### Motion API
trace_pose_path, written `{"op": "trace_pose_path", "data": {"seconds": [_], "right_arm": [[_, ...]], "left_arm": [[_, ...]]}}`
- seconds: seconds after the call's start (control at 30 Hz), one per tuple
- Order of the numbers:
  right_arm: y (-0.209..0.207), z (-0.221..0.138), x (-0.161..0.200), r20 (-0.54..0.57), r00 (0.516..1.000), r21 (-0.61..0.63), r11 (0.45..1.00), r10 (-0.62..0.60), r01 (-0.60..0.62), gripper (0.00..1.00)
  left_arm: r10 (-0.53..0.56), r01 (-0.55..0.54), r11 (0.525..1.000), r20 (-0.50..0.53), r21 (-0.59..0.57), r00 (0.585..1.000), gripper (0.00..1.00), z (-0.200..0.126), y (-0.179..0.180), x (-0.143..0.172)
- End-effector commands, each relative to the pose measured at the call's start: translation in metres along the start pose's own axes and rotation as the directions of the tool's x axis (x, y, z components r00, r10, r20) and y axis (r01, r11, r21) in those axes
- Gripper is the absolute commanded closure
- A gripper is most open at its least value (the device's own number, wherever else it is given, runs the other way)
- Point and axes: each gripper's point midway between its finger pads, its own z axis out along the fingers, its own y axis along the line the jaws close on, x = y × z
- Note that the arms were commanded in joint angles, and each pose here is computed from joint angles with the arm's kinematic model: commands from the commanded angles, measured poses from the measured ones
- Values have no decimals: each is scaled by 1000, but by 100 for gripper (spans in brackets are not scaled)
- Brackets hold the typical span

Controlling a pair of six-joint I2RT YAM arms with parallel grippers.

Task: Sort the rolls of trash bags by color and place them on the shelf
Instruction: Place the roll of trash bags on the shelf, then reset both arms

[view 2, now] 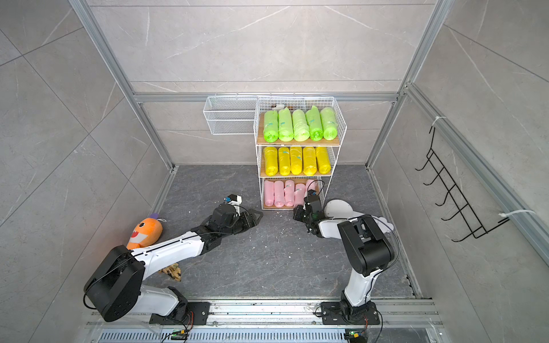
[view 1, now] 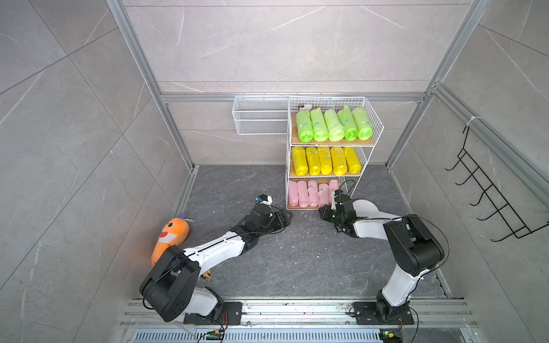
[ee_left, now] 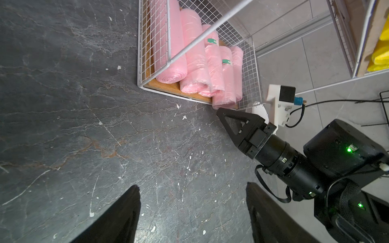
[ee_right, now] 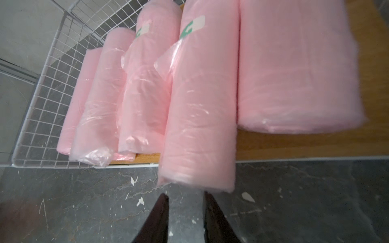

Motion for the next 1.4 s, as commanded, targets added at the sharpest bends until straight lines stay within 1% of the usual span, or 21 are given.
{"op": "trace_pose_path", "data": {"seconds": [0.0,0.13,0.33,0.57,0.73,0.87,1.07,1.2,1.27,1.37], "right_arm": [[6,4,-19,66,998,-4,1000,22,-22,69],[2,7,-25,95,995,18,999,26,-28,69],[0,15,-39,149,987,12,998,55,-57,68],[1,19,-45,154,987,9,998,56,-58,67],[4,10,-44,146,989,0,999,33,-33,64],[9,-14,-39,138,990,-18,1000,6,-3,61],[14,-73,-30,146,988,-21,998,-51,55,55],[9,-119,-29,162,979,39,992,-123,118,51],[6,-141,-32,168,969,81,983,-179,167,48],[3,-167,-40,151,952,159,958,-264,240,41]], "left_arm": [[138,-142,986,53,92,989,19,-6,-35,-17],[173,-178,979,51,97,984,19,-5,-39,-13],[157,-159,984,29,84,987,19,1,-35,-8],[150,-150,987,5,57,989,19,4,-28,0],[152,-153,987,8,52,988,19,4,-27,-2],[164,-165,986,32,32,986,19,1,-26,-7],[184,-183,983,108,-19,977,19,-7,-26,-25],[208,-192,976,190,-98,960,19,-20,-18,-43],[233,-203,968,236,-144,943,18,-30,-15,-54],[288,-231,950,309,-209,906,18,-48,-11,-69]]}}
